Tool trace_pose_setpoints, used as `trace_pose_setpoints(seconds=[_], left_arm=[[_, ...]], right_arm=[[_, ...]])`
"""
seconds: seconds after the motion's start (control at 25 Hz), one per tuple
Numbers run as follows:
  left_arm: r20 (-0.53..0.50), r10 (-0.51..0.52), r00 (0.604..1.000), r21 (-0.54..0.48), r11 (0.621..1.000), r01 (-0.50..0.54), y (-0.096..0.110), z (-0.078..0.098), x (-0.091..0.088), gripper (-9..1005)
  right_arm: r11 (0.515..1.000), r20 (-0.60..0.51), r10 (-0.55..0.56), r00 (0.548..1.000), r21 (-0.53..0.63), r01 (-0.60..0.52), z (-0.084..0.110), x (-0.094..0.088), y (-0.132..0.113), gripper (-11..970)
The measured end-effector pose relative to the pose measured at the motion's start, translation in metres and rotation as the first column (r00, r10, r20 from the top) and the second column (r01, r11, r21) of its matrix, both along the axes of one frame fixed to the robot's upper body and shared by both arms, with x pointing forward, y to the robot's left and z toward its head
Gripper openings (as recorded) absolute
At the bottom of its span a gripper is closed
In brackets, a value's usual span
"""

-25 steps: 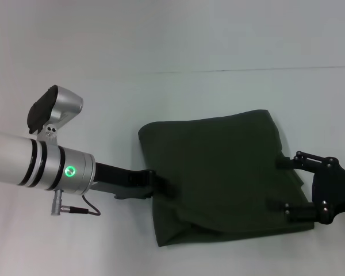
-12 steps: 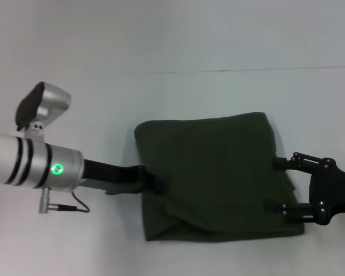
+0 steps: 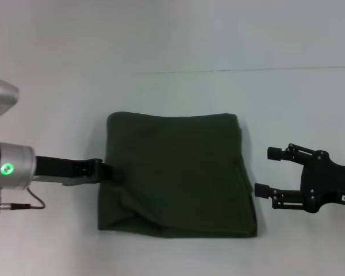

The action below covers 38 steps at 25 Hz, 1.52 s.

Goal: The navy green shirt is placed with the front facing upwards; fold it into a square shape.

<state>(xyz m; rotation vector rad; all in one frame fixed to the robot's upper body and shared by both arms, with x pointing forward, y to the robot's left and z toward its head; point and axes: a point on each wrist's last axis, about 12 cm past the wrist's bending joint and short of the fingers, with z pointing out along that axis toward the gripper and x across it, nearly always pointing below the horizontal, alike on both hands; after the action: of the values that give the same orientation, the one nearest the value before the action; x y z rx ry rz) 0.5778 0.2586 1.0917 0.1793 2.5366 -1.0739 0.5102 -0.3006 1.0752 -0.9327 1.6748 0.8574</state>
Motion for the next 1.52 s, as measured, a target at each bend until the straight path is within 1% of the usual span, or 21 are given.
trace_pose_setpoints(seconds=[0.12, 0.24, 0.44, 0.64, 0.8, 0.92, 1.08, 1.24, 1.32, 1.36, 1.4, 1.52], left_arm=[[0.020, 0.014, 1.000, -0.012, 1.000, -0.014, 0.011, -0.002, -0.005, 168], [0.025, 0.013, 1.000, -0.017, 1.000, -0.013, 0.016, -0.004, -0.009, 168], [0.031, 0.010, 0.999, -0.023, 1.000, -0.009, 0.020, -0.006, -0.014, 169], [0.033, -0.013, 0.999, -0.025, 1.000, 0.013, 0.018, -0.009, -0.018, 179], [0.076, -0.008, 0.997, -0.010, 1.000, 0.009, 0.024, -0.010, -0.020, 219], [0.133, 0.032, 0.991, -0.002, 0.999, -0.032, 0.034, -0.008, -0.021, 249], [0.252, 0.112, 0.961, 0.016, 0.993, -0.120, 0.053, 0.002, -0.019, 420], [0.408, 0.129, 0.904, 0.050, 0.985, -0.163, 0.064, 0.013, -0.018, 602], [0.444, 0.115, 0.888, 0.046, 0.987, -0.151, 0.064, 0.016, -0.016, 699], [0.492, 0.063, 0.868, 0.053, 0.993, -0.102, 0.062, 0.021, -0.015, 747], [0.492, 0.063, 0.868, 0.053, 0.993, -0.102, 0.062, 0.021, -0.015, 762], [0.572, -0.055, 0.818, 0.073, 0.997, 0.016, 0.054, 0.028, -0.014, 807]], right_arm=[[1.000, 0.002, -0.008, 1.000, 0.022, 0.008, 0.000, 0.002, 0.003, 947], [0.999, 0.006, -0.014, 1.000, 0.036, 0.014, 0.001, 0.005, 0.005, 947], [0.999, 0.006, -0.012, 1.000, 0.039, 0.011, 0.002, 0.008, 0.008, 948], [0.999, 0.003, -0.002, 1.000, 0.042, 0.002, 0.002, 0.009, 0.009, 948], [0.999, 0.005, 0.002, 1.000, 0.043, -0.003, 0.002, 0.009, 0.010, 948], [0.999, 0.005, 0.000, 1.000, 0.046, -0.001, 0.002, 0.009, 0.009, 947], [0.999, 0.005, -0.005, 1.000, 0.048, 0.005, 0.002, 0.009, 0.009, 947], [0.999, 0.007, 0.005, 1.000, 0.038, -0.005, 0.002, 0.009, 0.010, 947], [0.999, 0.007, 0.024, 1.000, 0.030, -0.024, 0.001, 0.008, 0.012, 947], [0.999, 0.009, 0.036, 0.999, 0.023, -0.036, 0.001, 0.007, 0.013, 947], [0.999, 0.012, 0.047, 0.999, 0.016, -0.048, 0.000, 0.006, 0.014, 947], [0.995, 0.028, 0.101, 0.994, -0.002, -0.101, -0.003, 0.002, 0.020, 948]])
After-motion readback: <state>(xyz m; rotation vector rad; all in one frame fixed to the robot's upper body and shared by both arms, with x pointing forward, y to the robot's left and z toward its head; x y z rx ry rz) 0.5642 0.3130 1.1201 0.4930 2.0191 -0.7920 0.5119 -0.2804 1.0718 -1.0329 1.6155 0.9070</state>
